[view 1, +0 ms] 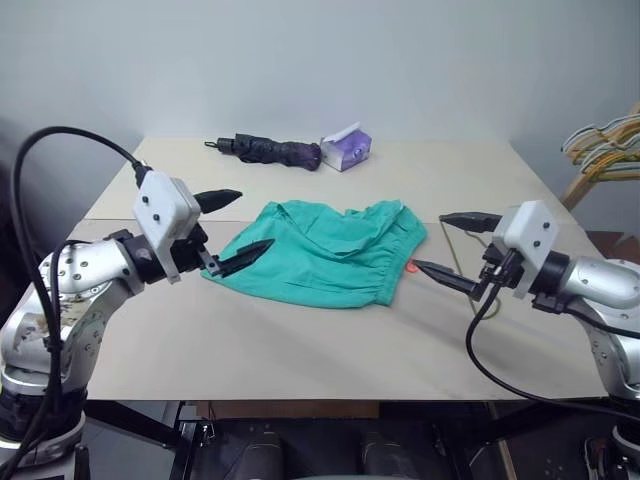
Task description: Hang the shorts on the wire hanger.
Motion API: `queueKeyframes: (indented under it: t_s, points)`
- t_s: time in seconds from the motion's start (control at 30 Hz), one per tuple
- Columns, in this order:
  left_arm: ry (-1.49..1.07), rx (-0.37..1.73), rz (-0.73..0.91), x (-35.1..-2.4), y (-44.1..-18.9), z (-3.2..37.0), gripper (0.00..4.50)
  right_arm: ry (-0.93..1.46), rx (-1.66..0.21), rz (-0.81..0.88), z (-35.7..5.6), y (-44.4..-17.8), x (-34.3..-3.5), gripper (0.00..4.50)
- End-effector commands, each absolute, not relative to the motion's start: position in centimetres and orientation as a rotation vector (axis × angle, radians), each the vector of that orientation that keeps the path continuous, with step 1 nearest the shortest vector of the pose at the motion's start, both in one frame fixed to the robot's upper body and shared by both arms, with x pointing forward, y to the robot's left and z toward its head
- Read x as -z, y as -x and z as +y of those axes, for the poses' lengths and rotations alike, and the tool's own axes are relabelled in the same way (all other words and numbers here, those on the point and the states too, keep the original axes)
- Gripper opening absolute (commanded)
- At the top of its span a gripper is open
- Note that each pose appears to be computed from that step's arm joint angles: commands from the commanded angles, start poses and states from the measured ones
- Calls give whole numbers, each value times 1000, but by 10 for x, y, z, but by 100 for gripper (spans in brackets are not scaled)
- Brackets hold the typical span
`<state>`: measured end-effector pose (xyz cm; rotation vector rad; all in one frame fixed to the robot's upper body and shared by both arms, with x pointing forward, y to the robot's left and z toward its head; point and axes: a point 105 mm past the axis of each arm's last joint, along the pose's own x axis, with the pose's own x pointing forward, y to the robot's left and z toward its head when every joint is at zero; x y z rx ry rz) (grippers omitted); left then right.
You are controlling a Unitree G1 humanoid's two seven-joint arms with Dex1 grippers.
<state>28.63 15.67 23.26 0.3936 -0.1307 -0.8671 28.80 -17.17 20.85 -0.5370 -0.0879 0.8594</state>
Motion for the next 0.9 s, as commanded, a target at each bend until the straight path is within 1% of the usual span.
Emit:
queueKeyframes:
  t_s: [0.03,0.1,0.2,0.5,0.57,0.7,0.83,0.9]
  points:
    - [-383,883,-164,-245,-282,156,450,559,-871,-147,-166,-283,-221,445]
    - [-372,888,-176,-247,-281,156,450,553,-878,-149,-164,-283,-221,445]
    - [-422,887,-154,-244,-280,159,450,544,-893,-154,-160,-281,-222,445]
    - [-411,938,-144,-244,-275,161,450,564,-924,-121,-153,-273,-212,445]
    - [-413,946,-142,-244,-275,160,450,619,-929,-99,-152,-273,-207,445]
    - [-444,973,-153,-240,-274,158,450,809,-962,-15,-144,-272,-185,445]
    - [-427,975,-168,-238,-276,154,450,1007,-953,93,-145,-281,-162,445]
    - [-421,982,-154,-234,-275,153,450,1061,-946,148,-145,-286,-148,445]
